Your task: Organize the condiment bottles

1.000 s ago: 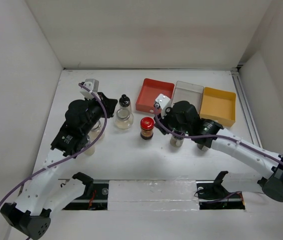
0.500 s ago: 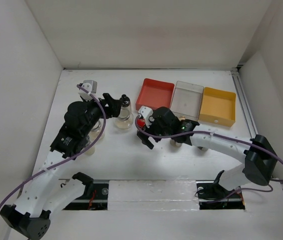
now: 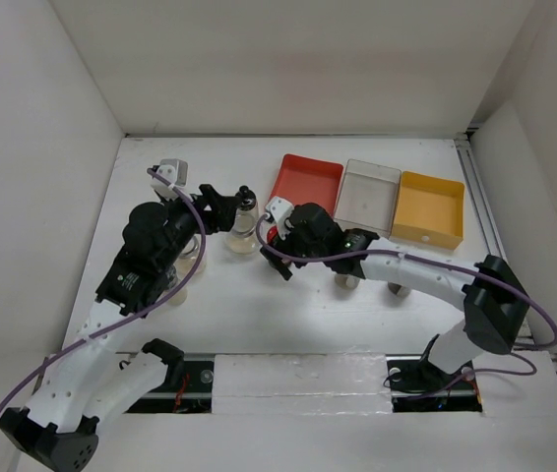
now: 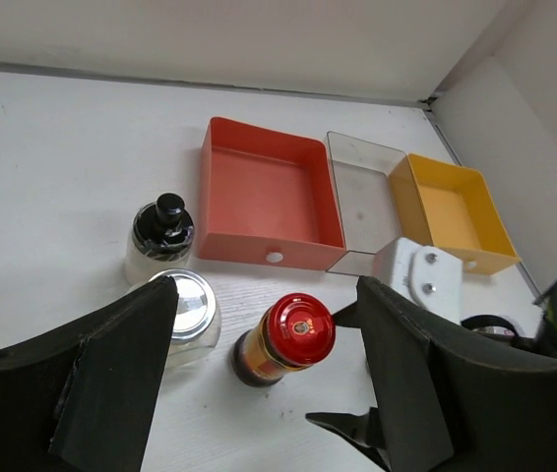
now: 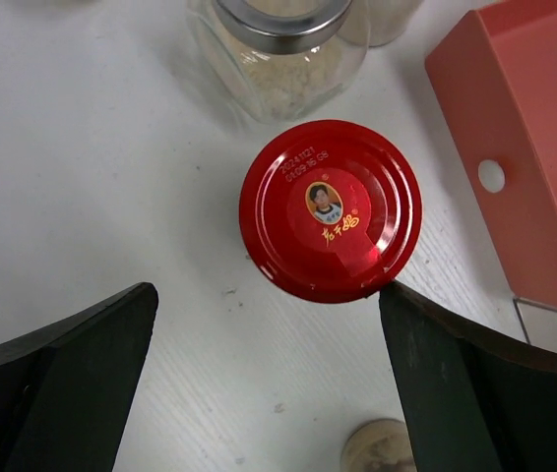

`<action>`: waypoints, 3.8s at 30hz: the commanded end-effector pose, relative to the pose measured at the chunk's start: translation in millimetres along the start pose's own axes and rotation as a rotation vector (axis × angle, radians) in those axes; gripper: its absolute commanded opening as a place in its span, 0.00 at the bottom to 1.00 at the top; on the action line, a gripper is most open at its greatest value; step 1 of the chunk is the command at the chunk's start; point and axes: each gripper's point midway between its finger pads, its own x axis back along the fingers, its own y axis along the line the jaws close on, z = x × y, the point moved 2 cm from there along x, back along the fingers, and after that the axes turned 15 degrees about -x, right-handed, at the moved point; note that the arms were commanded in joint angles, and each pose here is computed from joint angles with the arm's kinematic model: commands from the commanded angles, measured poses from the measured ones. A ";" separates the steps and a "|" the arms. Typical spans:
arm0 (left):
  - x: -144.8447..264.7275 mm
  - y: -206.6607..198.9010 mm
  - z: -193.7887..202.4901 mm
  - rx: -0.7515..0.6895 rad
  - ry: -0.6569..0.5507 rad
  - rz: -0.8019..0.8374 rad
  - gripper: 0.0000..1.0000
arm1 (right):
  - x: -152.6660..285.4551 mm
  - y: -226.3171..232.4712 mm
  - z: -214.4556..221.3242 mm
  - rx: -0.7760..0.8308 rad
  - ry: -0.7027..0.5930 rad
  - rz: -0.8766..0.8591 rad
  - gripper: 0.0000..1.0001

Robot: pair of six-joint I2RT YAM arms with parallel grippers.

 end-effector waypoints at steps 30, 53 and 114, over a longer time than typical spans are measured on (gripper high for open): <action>-2.6 -1.5 -9.2 -0.005 -0.048 0.014 0.70 | 0.9 -21.6 -111.3 -0.067 -0.327 -0.078 0.49; 10.3 -3.6 -17.9 -0.004 -0.091 0.028 0.70 | -20.6 -167.1 -252.2 -0.111 -0.596 0.031 0.48; 15.4 22.4 -20.1 0.055 -0.108 -0.147 0.70 | -26.5 -75.9 -132.9 0.005 -0.362 -0.011 0.21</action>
